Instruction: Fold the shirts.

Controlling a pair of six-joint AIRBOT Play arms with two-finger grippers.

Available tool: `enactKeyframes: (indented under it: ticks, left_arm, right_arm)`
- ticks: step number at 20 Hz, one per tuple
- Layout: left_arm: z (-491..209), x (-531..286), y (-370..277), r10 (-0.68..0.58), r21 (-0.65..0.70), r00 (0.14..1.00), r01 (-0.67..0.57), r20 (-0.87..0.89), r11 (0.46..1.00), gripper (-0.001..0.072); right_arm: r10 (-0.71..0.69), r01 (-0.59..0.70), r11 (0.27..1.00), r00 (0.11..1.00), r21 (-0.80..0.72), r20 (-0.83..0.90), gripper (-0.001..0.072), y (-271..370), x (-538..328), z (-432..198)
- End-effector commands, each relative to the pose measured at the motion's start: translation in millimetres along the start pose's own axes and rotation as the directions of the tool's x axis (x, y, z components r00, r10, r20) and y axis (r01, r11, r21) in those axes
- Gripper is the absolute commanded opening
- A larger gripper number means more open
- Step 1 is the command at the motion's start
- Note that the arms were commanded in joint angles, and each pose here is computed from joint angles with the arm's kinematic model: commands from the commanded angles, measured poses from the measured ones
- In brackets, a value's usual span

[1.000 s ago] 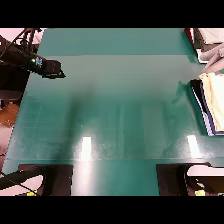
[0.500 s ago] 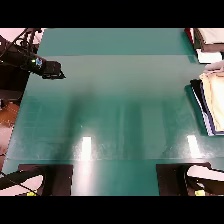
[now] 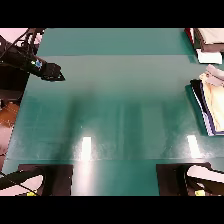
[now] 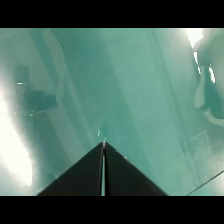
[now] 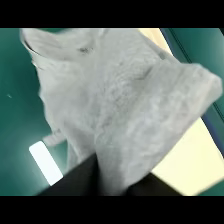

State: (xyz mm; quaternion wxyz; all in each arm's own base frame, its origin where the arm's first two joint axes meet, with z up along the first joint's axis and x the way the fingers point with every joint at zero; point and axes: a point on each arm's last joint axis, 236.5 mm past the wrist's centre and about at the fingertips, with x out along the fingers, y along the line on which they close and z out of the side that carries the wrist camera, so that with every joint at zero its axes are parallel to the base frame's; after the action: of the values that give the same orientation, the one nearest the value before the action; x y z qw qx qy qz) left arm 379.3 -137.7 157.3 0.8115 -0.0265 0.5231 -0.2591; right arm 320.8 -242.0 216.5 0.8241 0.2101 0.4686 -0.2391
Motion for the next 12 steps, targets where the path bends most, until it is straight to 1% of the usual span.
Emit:
enactKeyframes:
  ticks: [1,2,5,6,7,8,9,11,12]
  left_arm:
    - [-3.2,0.1,-0.1,-0.002,0.021,1.0,0.002,-0.014,1.0,0.0022]
    - [-3.2,0.0,-0.2,-0.002,0.021,1.0,0.002,-0.013,1.0,0.0022]
    - [-3.4,0.0,-0.2,-0.002,0.021,1.0,0.002,-0.014,1.0,0.0022]
    - [-3.4,0.0,-0.2,-0.002,0.021,1.0,0.002,-0.014,1.0,0.0022]
    - [-3.1,0.0,-0.3,-0.002,0.021,1.0,0.003,-0.013,1.0,0.0023]
    - [-2.5,0.0,-0.2,-0.002,0.02,1.0,0.002,-0.01,1.0,0.0023]
    - [-0.3,0.0,0.3,0.0,0.02,1.0,0.0,-0.001,1.0,0.0023]
    - [0.5,0.0,0.4,0.001,0.019,1.0,-0.001,0.003,1.0,0.0022]
    - [-2.2,0.0,-0.7,-0.004,0.018,1.0,0.004,-0.009,1.0,0.0023]
  right_arm:
    - [-0.103,0.108,0.993,0.989,0.037,-0.105,0.0497,-24.6,-3.2,-25.2]
    - [-0.103,0.108,0.994,0.988,0.037,-0.117,0.0565,-24.5,-3.3,-28.0]
    - [-0.096,0.102,0.994,0.987,0.036,-0.132,0.0563,-22.6,-3.9,-31.6]
    - [-0.074,0.079,0.996,0.988,0.035,-0.135,0.056,-17.4,-3.4,-32.2]
    - [-0.011,0.017,0.999,0.99,0.038,-0.14,0.0556,-2.6,-2.7,-33.3]
    - [0.095,-0.091,0.995,0.985,0.036,-0.144,0.0554,22.6,-4.0,-34.3]
    - [0.224,-0.224,0.974,0.963,0.021,-0.149,0.0554,54.5,-8.9,-35.5]
    - [0.433,-0.446,0.894,0.882,-0.033,-0.183,0.0554,118.1,-26.2,-43.6]
    - [0.504,-0.526,0.848,0.838,-0.066,-0.208,0.0554,147.1,-35.0,-49.9]
